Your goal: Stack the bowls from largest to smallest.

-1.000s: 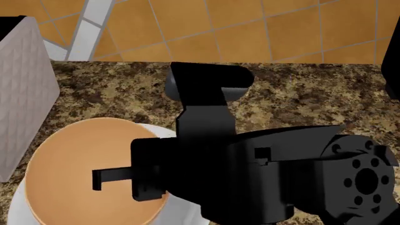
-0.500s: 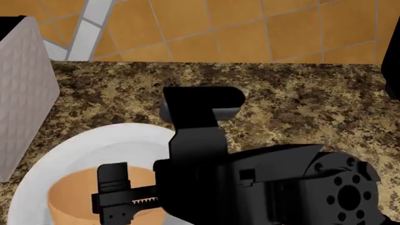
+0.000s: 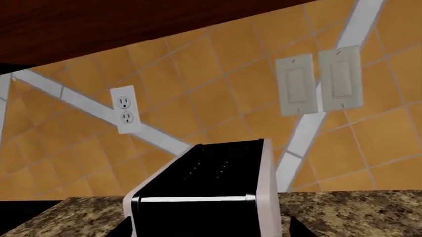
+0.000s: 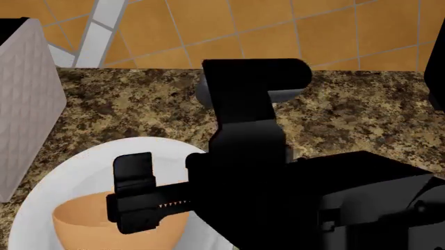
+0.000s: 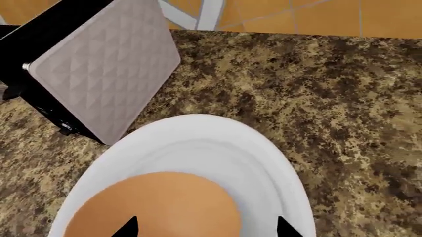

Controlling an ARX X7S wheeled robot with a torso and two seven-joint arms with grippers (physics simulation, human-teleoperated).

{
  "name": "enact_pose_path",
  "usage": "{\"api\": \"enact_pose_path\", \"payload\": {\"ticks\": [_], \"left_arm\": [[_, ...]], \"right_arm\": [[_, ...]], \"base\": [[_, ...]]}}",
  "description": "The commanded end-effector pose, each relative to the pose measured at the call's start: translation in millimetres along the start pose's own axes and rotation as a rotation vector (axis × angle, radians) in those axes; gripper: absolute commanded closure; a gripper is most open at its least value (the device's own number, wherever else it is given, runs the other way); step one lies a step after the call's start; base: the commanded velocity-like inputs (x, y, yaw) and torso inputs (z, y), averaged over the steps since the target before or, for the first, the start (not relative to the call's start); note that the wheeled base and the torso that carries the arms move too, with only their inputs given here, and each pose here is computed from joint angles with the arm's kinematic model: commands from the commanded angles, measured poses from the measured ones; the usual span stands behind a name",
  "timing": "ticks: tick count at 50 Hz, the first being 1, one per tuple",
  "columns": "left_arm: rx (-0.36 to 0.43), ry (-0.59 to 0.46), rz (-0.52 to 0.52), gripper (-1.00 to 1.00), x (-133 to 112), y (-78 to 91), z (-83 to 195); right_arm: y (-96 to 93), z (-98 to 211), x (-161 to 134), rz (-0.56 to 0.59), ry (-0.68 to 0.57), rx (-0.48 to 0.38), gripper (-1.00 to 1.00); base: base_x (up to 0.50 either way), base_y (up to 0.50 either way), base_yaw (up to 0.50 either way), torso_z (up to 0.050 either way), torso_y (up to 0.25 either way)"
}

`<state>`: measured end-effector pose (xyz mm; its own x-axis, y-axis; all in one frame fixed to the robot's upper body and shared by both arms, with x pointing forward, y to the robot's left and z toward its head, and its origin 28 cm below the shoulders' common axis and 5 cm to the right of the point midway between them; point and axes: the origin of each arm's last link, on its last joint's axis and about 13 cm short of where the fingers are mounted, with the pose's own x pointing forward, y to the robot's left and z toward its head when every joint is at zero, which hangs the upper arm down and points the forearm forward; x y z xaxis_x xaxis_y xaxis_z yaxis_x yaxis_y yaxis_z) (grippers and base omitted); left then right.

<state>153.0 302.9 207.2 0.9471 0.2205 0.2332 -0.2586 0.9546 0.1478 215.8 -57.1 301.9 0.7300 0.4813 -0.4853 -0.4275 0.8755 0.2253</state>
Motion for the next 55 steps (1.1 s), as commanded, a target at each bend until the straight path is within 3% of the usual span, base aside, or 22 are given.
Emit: {"api": "enact_pose_path", "payload": {"ticks": [1,3,8,11,15,16,19,22,24,26,30,32,36,39,40,46,48,49,50,51,55], "left_arm": [[-0.015,0.000,0.021,-1.00,0.3,3.7,-1.7],[-0.008,0.001,0.015,-1.00,0.5,2.2,-2.0],[0.014,0.013,-0.009,-1.00,0.8,-5.7,-7.6],[0.021,0.016,-0.017,-1.00,1.2,-8.6,-8.8],[-0.016,0.041,-0.031,-1.00,5.4,-12.7,-9.9],[-0.055,0.059,-0.031,-1.00,9.3,-14.2,-9.9],[-0.025,0.054,-0.042,-1.00,12.9,-11.7,-5.7],[-0.020,0.053,-0.080,-1.00,13.8,-6.2,8.6],[-0.049,0.073,-0.107,-1.00,12.2,0.0,21.5],[-0.008,0.050,-0.070,-1.00,14.0,10.0,38.3],[0.013,0.060,-0.137,-1.00,15.7,17.8,64.1],[-0.019,0.065,-0.180,-1.00,16.0,25.9,82.8],[0.034,0.034,-0.184,-1.00,16.5,42.2,113.6],[0.028,0.044,-0.205,-1.00,16.5,46.3,124.9],[0.075,0.027,-0.200,-1.00,16.8,48.8,129.3],[0.042,0.024,-0.192,-1.00,25.6,63.2,149.1],[0.051,0.018,-0.188,-1.00,26.1,64.9,150.0],[0.067,0.110,-0.210,-1.00,32.8,59.0,135.8],[0.083,0.119,-0.214,-1.00,36.9,56.5,137.9],[0.069,0.020,-0.194,-1.00,33.6,59.6,155.2],[0.070,0.021,-0.195,-1.00,35.5,61.4,154.3]], "right_arm": [[-7.8,-7.2,-35.4,-0.022,-0.255,-0.002,-1.00],[-14.0,-10.9,-37.8,-0.039,-0.324,-0.024,-1.00],[-34.0,-23.6,-48.7,-0.085,-0.491,0.037,-1.00],[-47.3,-33.6,-53.4,-0.144,-0.575,0.018,-1.00],[-66.4,-49.8,-60.8,-0.214,-0.637,0.018,-1.00],[-71.0,-54.3,-64.0,-0.224,-0.639,0.022,-1.00],[-77.7,-61.2,-78.4,-0.256,-0.684,-0.021,-1.00],[-83.5,-62.3,-91.3,-0.281,-0.727,0.000,-1.00],[-86.2,-64.3,-93.5,-0.301,-0.705,-0.039,-1.00],[-87.9,-60.2,-105.3,-0.308,-0.714,-0.017,-1.00],[-91.0,-50.8,-131.9,-0.352,-0.691,-0.041,-1.00],[-91.3,-43.1,-144.8,-0.369,-0.696,-0.037,-1.00],[-90.2,-21.6,-175.5,-0.420,-0.733,-0.049,-1.00],[-88.1,-5.2,-189.6,-0.408,-0.768,-0.005,-1.00],[-86.7,2.7,-194.8,-0.445,-0.769,-0.070,-1.00],[-78.8,13.8,-213.7,-0.406,-0.792,-0.084,-1.00],[-80.8,14.3,-214.4,-0.405,-0.794,-0.101,-1.00],[-113.0,6.5,-206.7,-0.439,-0.697,0.144,-1.00],[-131.8,-0.9,-177.9,-0.478,-0.608,0.148,-1.00],[-130.5,3.4,-164.6,-0.426,-0.520,0.193,-1.00],[-102.8,43.7,-152.1,-0.413,-0.453,-0.018,-1.00]], "base": [[0.00,0.00,0.00,0.000,0.000],[0.00,0.00,0.00,0.000,0.000],[0.00,0.00,0.00,0.000,0.000],[0.00,0.00,0.00,0.000,0.000],[0.00,0.00,0.00,0.000,0.000],[0.00,0.00,0.00,0.000,0.000],[0.00,0.00,0.00,0.000,0.000],[0.00,0.00,0.00,0.000,0.000],[0.00,0.00,0.00,0.000,0.000],[0.00,0.00,0.00,0.000,0.000],[0.00,0.00,0.00,0.000,0.000],[0.00,0.00,0.00,0.000,0.000],[0.00,0.00,0.00,0.000,0.000],[0.00,0.00,0.00,0.000,0.000],[0.00,0.00,0.00,0.000,0.000],[0.00,0.00,0.00,0.000,0.000],[0.00,0.00,0.00,0.000,0.000],[0.00,0.00,0.00,0.000,0.000],[0.00,0.00,0.00,0.000,0.000],[0.00,0.00,0.00,0.000,0.000],[0.00,0.00,0.00,0.000,0.000]]}}
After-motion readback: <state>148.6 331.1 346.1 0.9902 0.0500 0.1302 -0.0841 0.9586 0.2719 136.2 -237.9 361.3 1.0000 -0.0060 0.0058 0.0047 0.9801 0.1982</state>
